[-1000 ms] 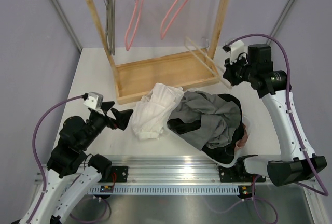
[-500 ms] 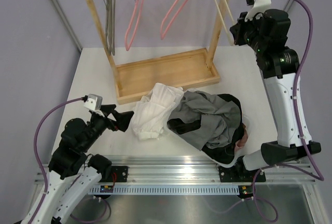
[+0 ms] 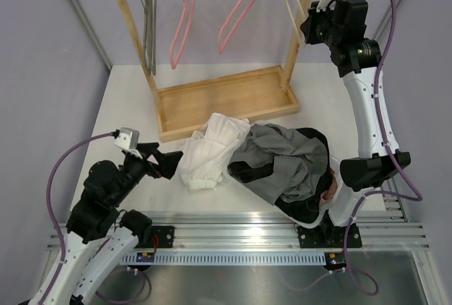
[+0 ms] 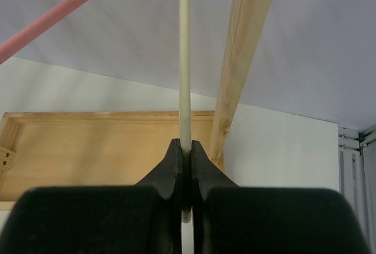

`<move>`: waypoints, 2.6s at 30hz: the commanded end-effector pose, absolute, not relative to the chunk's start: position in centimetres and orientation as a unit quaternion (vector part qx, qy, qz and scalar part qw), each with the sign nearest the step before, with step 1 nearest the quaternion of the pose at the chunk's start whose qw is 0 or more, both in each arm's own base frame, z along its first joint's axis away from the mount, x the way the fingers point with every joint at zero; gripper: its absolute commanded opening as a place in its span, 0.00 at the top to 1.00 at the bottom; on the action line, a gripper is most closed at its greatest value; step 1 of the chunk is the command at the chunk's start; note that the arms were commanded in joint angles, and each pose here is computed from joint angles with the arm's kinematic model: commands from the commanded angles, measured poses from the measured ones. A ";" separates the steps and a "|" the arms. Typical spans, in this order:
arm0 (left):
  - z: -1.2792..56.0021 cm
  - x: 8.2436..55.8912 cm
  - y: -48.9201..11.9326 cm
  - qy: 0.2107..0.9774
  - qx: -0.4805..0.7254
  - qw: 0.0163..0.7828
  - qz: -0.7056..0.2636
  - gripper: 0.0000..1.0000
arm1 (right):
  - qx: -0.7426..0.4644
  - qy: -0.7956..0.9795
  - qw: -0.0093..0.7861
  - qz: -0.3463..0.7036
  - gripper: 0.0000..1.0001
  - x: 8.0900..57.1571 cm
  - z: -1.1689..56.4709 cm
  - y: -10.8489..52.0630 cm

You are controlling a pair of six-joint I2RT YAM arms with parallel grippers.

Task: Remove the skirt from the hanger
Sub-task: Place the hanger at the clothesline, then pick up the skirt from the center of the board, then place the skirt in the bin.

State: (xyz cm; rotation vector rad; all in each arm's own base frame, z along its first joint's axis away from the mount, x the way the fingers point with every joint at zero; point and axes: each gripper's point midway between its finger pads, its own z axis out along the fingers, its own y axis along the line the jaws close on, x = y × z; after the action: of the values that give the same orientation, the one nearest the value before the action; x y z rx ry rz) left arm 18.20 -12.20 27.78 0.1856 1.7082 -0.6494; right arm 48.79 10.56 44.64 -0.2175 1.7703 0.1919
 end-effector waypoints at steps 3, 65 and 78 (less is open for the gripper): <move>28.2 18.5 -13.0 0.733 0.085 0.606 -0.296 0.01 | -0.094 0.754 0.645 0.080 1.00 48.4 46.4 10.3; 33.8 21.1 -24.7 0.735 0.174 0.509 -0.412 1.00 | -0.230 0.740 0.598 0.204 0.00 26.9 32.8 9.3; 38.6 18.2 -37.1 0.654 0.245 0.447 -0.559 1.00 | -0.068 0.755 0.646 0.085 0.01 28.8 33.9 1.7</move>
State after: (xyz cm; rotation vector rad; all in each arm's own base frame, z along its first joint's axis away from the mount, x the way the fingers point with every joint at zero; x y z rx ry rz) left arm 19.45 -34.01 34.15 0.5669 1.7951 -1.2217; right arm 28.28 3.88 32.10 -0.2727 1.7783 0.2893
